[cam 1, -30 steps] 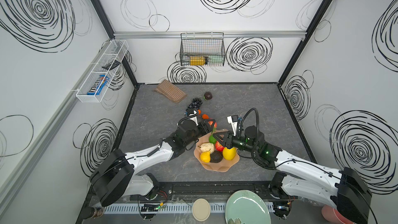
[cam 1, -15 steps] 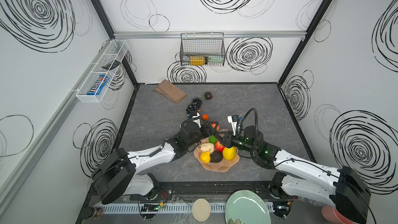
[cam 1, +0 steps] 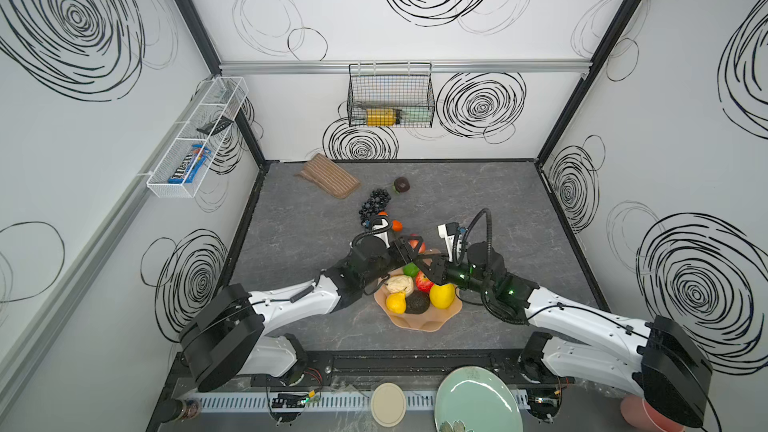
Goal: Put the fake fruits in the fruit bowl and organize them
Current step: 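Close the right gripper on the mango held by the left gripper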
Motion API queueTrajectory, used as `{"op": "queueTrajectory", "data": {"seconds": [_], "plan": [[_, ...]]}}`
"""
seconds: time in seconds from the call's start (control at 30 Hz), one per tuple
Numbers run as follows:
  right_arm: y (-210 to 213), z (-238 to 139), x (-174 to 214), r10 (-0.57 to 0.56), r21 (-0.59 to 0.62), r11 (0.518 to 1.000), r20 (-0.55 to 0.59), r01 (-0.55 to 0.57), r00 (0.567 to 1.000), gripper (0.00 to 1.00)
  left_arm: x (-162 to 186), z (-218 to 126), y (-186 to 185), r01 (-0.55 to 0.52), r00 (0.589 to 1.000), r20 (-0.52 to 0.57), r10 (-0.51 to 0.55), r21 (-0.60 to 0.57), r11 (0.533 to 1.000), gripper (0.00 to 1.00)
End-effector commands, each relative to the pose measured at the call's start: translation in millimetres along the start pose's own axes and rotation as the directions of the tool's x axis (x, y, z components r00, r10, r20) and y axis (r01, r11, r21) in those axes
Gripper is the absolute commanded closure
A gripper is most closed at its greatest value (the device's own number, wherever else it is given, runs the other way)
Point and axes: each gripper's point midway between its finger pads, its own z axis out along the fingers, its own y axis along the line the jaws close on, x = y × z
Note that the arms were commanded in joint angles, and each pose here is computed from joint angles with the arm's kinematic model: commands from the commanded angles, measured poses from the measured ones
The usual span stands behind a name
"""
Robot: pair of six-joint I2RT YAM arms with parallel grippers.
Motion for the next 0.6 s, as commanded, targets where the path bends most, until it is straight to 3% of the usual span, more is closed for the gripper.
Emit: {"op": "queueTrajectory", "data": {"seconds": [0.0, 0.4, 0.57], "plan": [[5.2, -0.2, -11.2, 0.007, 0.002, 1.0, 0.028, -0.007, 1.0, 0.78, -10.4, -0.1, -27.1, 0.0, 0.999, 0.039, -0.003, 0.078, 0.997, 0.45], [3.6, -6.9, -14.7, -0.034, 0.04, 0.999, 0.049, 0.033, 0.998, 0.9, -10.7, -0.3, -22.9, -0.009, 0.999, 0.047, 0.006, 0.065, 0.998, 0.45], [2.5, -14.3, -22.0, -0.084, 0.073, 0.994, 0.079, 0.078, 0.993, 0.94, -10.8, -0.9, -23.9, -0.021, 0.999, 0.046, 0.017, 0.069, 0.997, 0.38]]}}
